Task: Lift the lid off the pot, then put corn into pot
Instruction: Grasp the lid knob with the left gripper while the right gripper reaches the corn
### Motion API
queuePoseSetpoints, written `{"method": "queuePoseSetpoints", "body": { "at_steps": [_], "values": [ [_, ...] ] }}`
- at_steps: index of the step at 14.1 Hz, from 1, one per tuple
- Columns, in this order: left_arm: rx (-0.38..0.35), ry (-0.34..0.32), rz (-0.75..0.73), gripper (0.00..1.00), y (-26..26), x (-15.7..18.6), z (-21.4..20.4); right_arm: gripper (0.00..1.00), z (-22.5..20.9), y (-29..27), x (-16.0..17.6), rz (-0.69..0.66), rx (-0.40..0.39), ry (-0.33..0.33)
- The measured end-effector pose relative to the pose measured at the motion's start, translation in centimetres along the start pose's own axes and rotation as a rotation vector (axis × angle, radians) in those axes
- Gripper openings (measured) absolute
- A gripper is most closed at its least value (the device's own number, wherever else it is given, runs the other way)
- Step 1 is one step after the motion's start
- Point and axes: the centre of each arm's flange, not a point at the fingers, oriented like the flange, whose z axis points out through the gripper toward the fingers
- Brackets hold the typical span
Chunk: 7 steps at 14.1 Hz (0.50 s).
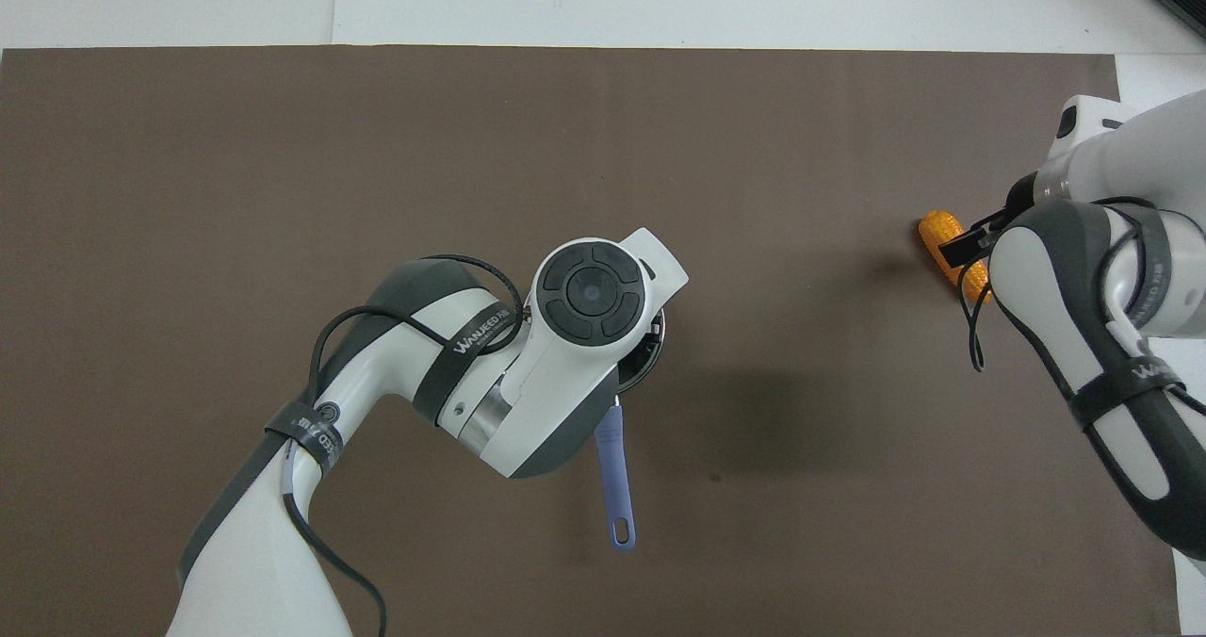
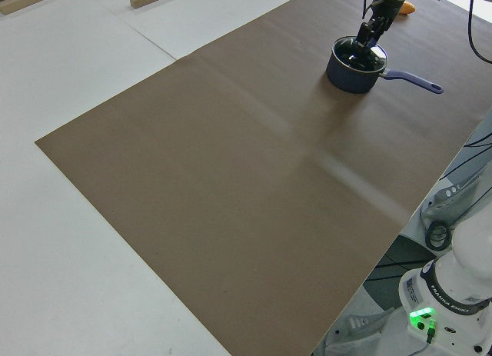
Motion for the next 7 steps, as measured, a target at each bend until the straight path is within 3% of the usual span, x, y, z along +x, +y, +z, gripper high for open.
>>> {"method": "queuePoseSetpoints", "body": {
  "at_steps": [7],
  "values": [
    [0.005, 0.031, 0.008, 0.66, 0.5, 0.2, -1.1, 1.00, 9.7, 0.9, -0.4, -0.043, 0.002, -0.029]
  ]
}}
